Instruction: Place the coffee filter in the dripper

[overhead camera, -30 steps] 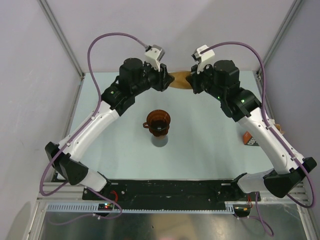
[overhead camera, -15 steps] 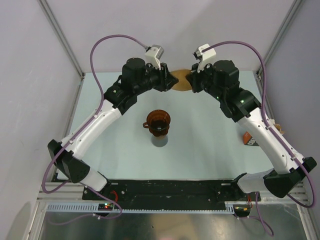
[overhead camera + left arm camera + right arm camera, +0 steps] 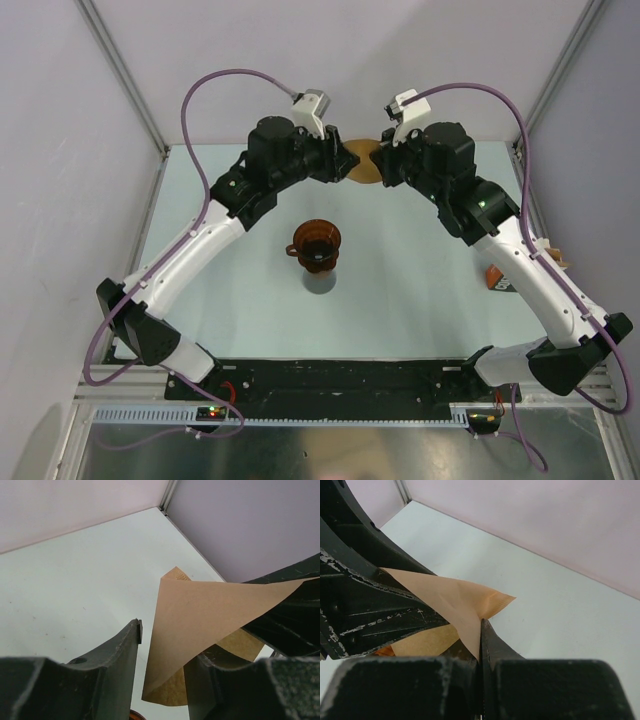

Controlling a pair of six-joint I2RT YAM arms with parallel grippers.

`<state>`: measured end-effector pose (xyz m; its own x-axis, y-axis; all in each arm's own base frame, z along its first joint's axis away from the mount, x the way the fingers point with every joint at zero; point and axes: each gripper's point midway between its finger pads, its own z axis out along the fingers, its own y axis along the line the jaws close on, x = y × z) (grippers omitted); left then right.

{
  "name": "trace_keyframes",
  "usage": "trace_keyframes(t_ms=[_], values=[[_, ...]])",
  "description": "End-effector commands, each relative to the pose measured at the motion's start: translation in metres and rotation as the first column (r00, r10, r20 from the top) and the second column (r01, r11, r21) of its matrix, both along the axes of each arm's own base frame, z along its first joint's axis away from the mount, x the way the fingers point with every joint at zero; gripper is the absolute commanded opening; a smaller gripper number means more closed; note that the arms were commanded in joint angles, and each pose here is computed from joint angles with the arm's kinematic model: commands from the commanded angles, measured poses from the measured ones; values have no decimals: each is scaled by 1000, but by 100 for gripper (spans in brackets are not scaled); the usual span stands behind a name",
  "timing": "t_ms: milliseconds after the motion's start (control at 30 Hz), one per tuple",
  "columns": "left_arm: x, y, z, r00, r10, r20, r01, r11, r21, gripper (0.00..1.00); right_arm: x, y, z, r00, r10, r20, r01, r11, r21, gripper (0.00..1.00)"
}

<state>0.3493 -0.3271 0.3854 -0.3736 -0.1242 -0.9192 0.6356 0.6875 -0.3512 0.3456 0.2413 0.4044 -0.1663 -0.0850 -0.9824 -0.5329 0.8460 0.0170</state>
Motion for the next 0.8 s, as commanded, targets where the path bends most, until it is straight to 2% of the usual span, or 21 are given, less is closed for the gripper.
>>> trace_keyframes(t_ms=[0, 133, 267, 300, 400, 500, 700, 767], values=[[3, 4, 22, 997, 41, 61, -39, 999, -28, 43, 2, 1, 3, 1000, -18, 3, 18, 1000, 15, 0], [3, 1, 22, 998, 37, 55, -35, 999, -35, 34, 2, 1, 1, 1000, -22, -12, 22, 999, 23, 0], [3, 1, 22, 998, 42, 51, -40, 998, -39, 13, 3, 1, 1, 999, -31, -23, 32, 999, 40, 0], [3, 1, 22, 998, 41, 50, -39, 998, -39, 7, 4, 0, 1, 999, -34, -28, 35, 998, 49, 4], [2, 2, 20, 998, 46, 31, -44, 998, -50, 1, 7, -6, 6, 997, -59, -55, 65, 993, 101, 40], [2, 1, 19, 999, 54, 4, -54, 996, -71, 0, 11, -13, 13, 995, -80, -53, 86, 988, 131, 69], [4, -3, 25, 998, 62, -26, -65, 992, -112, 0, 4, -12, 23, 1000, -14, 5, 14, 990, 142, 91], [6, -3, 27, 997, 74, -33, -78, 989, -125, 0, 2, -7, 22, 1000, 14, 21, -16, 993, 115, 94]])
